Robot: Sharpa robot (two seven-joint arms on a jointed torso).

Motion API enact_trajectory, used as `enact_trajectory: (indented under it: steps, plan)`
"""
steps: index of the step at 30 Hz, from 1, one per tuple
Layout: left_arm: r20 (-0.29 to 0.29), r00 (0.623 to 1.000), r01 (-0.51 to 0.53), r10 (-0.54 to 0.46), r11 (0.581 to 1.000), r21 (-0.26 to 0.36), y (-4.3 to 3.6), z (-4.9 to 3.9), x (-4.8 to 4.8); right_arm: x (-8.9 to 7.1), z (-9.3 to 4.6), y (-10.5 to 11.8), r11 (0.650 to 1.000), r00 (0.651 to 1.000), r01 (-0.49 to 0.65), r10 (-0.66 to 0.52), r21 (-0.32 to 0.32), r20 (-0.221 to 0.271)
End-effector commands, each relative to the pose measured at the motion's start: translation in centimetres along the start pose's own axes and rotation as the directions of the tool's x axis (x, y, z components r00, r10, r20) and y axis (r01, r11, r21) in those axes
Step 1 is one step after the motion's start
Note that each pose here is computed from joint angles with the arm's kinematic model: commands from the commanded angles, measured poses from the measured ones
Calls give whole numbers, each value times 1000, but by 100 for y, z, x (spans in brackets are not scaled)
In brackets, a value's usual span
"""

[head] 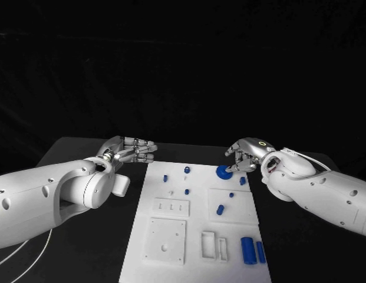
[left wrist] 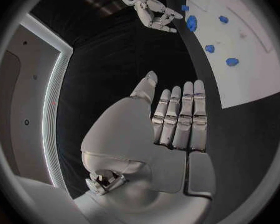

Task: Assemble the parts on the task board

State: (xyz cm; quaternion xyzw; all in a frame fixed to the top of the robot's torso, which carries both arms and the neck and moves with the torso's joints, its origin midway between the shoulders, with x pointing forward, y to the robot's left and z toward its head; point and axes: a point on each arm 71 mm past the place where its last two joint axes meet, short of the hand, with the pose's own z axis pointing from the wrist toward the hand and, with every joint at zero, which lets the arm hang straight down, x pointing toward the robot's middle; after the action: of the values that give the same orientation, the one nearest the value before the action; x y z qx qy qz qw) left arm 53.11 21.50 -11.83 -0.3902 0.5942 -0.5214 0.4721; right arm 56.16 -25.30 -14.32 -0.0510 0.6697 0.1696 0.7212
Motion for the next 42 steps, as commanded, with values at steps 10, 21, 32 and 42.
enact_trajectory:
  steps: [10, 21, 32, 42]
  plan:
    - [-25, 1000, 1, -1, 1000, 8, -19, 16, 34, 148, 79, -13, 999, 992, -25, 28, 26, -126]
    - [-25, 1000, -2, 2, 1000, 8, -18, 19, 29, 206, 114, -34, 999, 989, -22, 27, 37, -148]
    - [-28, 1000, -4, 5, 1000, 7, -17, 17, 28, 307, 120, -21, 999, 982, -31, 38, 39, -184]
    - [-29, 1000, -5, 5, 1000, 4, -15, 15, 29, 366, 108, -54, 998, 976, -29, 38, 47, -216]
